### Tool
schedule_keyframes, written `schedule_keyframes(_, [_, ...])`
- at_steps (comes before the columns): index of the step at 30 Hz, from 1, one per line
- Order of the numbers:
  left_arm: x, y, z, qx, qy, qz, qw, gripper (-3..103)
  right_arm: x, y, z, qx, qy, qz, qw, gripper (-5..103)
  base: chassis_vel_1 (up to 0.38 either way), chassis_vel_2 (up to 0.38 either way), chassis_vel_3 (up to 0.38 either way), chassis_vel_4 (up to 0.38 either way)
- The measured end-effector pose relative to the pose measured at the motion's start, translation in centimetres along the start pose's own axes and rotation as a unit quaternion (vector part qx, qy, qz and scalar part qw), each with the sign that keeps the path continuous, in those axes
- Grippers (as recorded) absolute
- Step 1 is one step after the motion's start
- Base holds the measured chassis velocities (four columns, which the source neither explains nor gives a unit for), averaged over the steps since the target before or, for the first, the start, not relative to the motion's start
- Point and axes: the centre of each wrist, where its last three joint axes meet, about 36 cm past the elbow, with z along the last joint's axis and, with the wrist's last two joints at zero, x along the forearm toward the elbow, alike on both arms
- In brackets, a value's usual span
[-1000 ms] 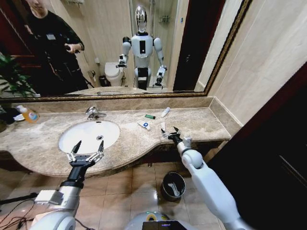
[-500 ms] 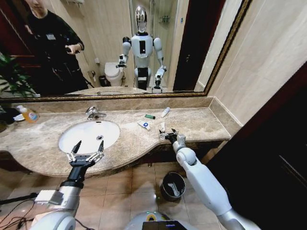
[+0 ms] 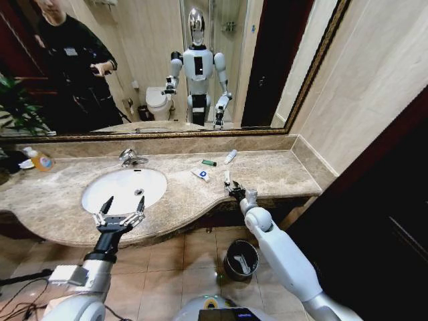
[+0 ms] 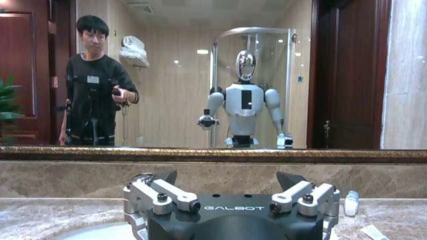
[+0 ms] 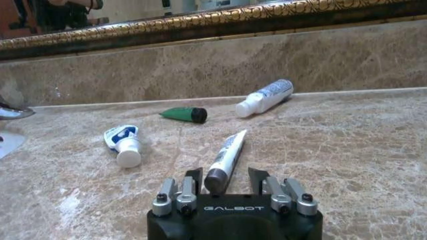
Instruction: Pick up the trash from the sink and place it in the trash bin.
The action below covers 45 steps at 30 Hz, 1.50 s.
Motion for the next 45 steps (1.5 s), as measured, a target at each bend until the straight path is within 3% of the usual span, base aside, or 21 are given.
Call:
schedule_keyframes(11, [0.0, 0.0, 0.0, 0.000, 0.000, 0.000, 1.0000, 100, 0.4, -0.1, 0.3, 0.002, 0.002, -0.001, 1.000, 38, 0.000, 0.000, 0.000, 0.000])
schedule_keyframes(12, [0.0, 0.0, 0.0, 0.000, 0.000, 0.000, 1.0000, 100, 0.4, -0.1, 0.3, 0.002, 0.002, -0.001, 1.000, 28, 0.000, 0.000, 0.000, 0.000])
schedule_keyframes(16, [0.0, 0.0, 0.0, 0.000, 0.000, 0.000, 1.0000, 100, 0.5, -0.2, 0.3, 0.002, 0.000, -0.001, 1.000, 16, 0.000, 0.000, 0.000, 0.000])
schedule_keyframes(31, [0.0, 0.0, 0.0, 0.000, 0.000, 0.000, 1.0000, 100, 3.5, -0.1, -1.7, 0.002, -0.038, -0.008, 0.999, 16, 0.000, 0.000, 0.000, 0.000])
schedule_keyframes(38, [0.0, 0.0, 0.0, 0.000, 0.000, 0.000, 1.0000, 100, 9.4, -1.3, -2.7, -0.006, -0.060, -0.023, 0.998, 16, 0.000, 0.000, 0.000, 0.000])
schedule_keyframes(45, [0.0, 0.0, 0.0, 0.000, 0.000, 0.000, 1.0000, 100, 14.0, -2.8, -1.5, -0.010, -0.047, -0.020, 0.999, 16, 0.000, 0.000, 0.000, 0.000])
